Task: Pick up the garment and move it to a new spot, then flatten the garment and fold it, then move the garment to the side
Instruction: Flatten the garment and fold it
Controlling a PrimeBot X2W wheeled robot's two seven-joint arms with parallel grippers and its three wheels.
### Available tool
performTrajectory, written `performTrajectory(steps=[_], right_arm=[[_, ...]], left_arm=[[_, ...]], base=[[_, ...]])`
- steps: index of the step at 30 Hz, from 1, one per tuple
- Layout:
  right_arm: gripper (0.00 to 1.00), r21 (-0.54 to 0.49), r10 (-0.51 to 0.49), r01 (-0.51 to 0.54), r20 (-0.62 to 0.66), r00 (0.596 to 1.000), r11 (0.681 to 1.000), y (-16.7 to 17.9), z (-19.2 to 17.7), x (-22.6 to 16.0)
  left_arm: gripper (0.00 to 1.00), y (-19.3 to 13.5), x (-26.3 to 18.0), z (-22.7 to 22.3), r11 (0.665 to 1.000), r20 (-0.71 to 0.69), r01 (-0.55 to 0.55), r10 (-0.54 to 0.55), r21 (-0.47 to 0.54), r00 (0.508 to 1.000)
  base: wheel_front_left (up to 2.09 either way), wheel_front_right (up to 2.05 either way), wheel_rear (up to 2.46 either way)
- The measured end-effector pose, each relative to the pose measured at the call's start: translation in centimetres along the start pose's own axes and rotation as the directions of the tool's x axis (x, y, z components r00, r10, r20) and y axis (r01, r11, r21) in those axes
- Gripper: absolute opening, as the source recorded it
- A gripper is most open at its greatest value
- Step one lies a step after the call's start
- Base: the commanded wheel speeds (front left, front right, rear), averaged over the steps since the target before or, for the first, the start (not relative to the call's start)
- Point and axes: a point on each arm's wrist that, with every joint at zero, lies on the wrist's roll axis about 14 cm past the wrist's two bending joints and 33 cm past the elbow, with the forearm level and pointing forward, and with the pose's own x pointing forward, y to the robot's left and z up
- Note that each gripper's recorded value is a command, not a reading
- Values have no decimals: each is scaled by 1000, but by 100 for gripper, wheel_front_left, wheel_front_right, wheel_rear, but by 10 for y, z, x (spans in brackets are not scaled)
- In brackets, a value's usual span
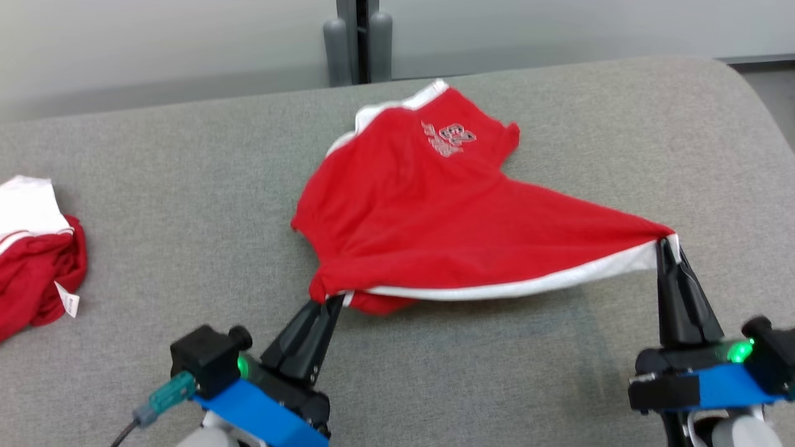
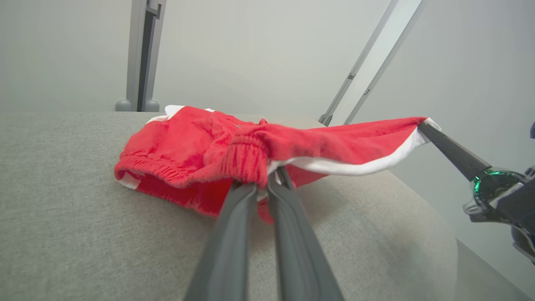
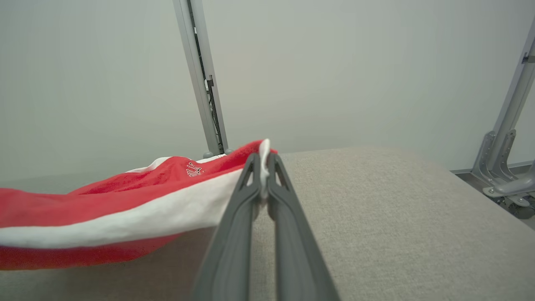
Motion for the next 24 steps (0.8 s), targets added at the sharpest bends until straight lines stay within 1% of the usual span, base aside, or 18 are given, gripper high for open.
performTrajectory(steps=[2,6,9,11,12,16,18,21,24], right_arm=[[0,20,-8,7,51,999,1000,-1,19,-19],[0,9,-28,27,64,998,1000,-9,33,-35],[0,-27,-24,25,38,999,999,-9,31,-34],[0,11,-28,28,3,1000,1000,-10,23,-30],[0,9,-27,27,-25,999,1000,-10,16,-27],[0,-23,-16,15,-60,998,1000,-7,4,1],[0,-34,0,-2,-70,998,999,0,-1,20],[0,-96,35,-43,-83,996,994,13,-5,52],[0,-117,70,-83,-107,992,990,29,-13,83]], left_arm=[[0,-16,-14,6,1000,15,6,-6,0,1000],[0,-36,-26,13,1000,26,21,-21,-1,999],[0,-43,-32,7,999,0,17,-17,-37,1000],[0,-40,-32,3,998,-13,-8,7,-56,1000],[0,-37,-32,0,997,-19,-24,23,-75,1000],[0,-27,-26,-13,986,-56,-75,67,-152,996],[0,-16,-20,-16,977,-63,-108,98,-182,993],[0,1,-10,-14,953,-56,-157,147,-261,988],[0,17,0,-15,935,-67,-188,176,-302,982]], base=[[0,0,0],[0,0,0],[0,0,0],[0,0,0],[0,0,0],[0,0,0],[0,0,0],[0,0,0],[0,0,0]])
